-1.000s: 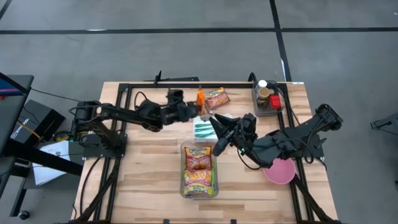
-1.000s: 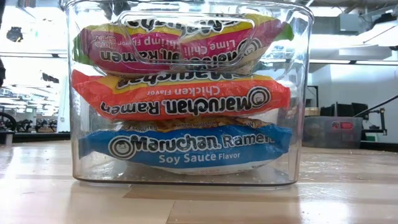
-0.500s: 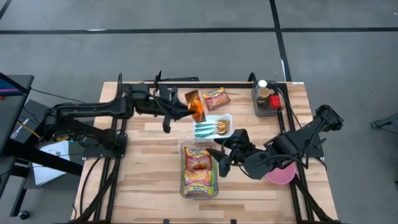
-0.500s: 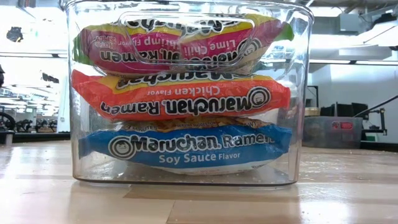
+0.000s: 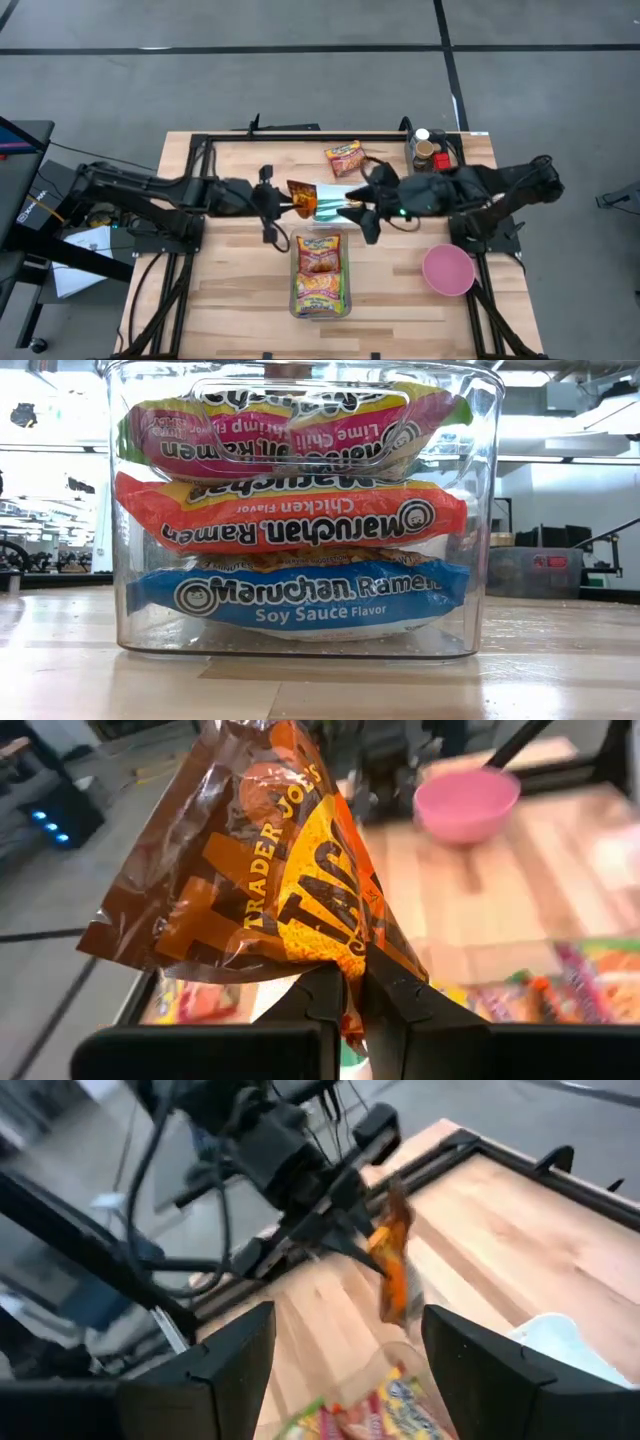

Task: Pick & Place Food Item
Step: Put the orange spice pack into the black bin

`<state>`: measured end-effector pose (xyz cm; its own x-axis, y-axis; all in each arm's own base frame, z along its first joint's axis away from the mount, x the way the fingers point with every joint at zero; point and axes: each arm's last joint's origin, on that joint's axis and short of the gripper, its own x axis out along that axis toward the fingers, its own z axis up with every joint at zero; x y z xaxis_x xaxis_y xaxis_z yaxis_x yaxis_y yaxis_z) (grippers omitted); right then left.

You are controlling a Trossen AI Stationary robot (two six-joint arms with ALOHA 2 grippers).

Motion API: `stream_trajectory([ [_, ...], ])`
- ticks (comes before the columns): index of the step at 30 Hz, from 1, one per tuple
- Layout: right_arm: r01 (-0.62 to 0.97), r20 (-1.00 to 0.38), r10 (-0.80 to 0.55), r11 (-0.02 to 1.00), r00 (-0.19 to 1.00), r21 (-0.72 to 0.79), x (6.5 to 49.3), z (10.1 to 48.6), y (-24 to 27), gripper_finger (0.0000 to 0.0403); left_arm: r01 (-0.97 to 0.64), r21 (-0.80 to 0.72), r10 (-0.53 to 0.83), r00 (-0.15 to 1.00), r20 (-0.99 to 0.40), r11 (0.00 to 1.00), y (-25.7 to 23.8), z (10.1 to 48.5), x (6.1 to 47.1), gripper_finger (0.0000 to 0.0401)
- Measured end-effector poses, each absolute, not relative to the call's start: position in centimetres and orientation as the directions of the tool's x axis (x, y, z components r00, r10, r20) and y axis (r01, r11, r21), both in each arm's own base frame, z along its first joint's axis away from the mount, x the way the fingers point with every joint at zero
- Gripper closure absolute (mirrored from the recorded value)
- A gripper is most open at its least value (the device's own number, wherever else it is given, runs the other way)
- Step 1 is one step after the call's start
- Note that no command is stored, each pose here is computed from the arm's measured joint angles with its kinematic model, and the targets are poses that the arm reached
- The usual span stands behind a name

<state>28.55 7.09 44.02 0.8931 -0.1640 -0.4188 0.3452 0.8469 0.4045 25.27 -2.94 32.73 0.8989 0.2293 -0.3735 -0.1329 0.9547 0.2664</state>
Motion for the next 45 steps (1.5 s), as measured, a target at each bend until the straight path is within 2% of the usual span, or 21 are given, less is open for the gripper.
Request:
stream_trajectory([
  [8,0.275,-0.463,-0.097,0.902,0.881,0.332,30.0,43.4,3.9,0.0159,-0.089,0.314,0.232,0.858,-0.457,0.945,-4.5,30.9,26.1,0.0391],
  [15,0.243,-0.544,-0.063,0.933,0.837,0.265,32.0,41.9,2.0,0.0159,-0.1,0.314,0.243,0.855,-0.458,0.944,-4.8,30.4,26.6,0.0392],
  [17,0.219,-0.526,-0.049,0.939,0.849,0.265,33.2,42.1,1.7,0.0159,-0.108,0.325,0.259,0.845,-0.467,0.94,-4.7,30.2,26.6,0.0392],
  [31,0.161,-0.635,-0.017,0.972,0.772,0.17,39.4,40.5,0.8,0.0159,-0.146,0.293,0.274,0.842,-0.464,0.945,-4.7,30.3,26.6,0.0392],
  [40,0.149,-0.661,-0.011,0.977,0.751,0.153,40.3,39.6,0.7,0.0161,-0.147,0.29,0.274,0.841,-0.466,0.946,-4.7,30.3,26.5,0.0392],
  [45,0.158,-0.669,-0.015,0.975,0.743,0.154,40.3,39.5,0.4,0.0189,-0.146,0.291,0.274,0.84,-0.468,0.945,-4.7,30.2,26.5,0.0392],
])
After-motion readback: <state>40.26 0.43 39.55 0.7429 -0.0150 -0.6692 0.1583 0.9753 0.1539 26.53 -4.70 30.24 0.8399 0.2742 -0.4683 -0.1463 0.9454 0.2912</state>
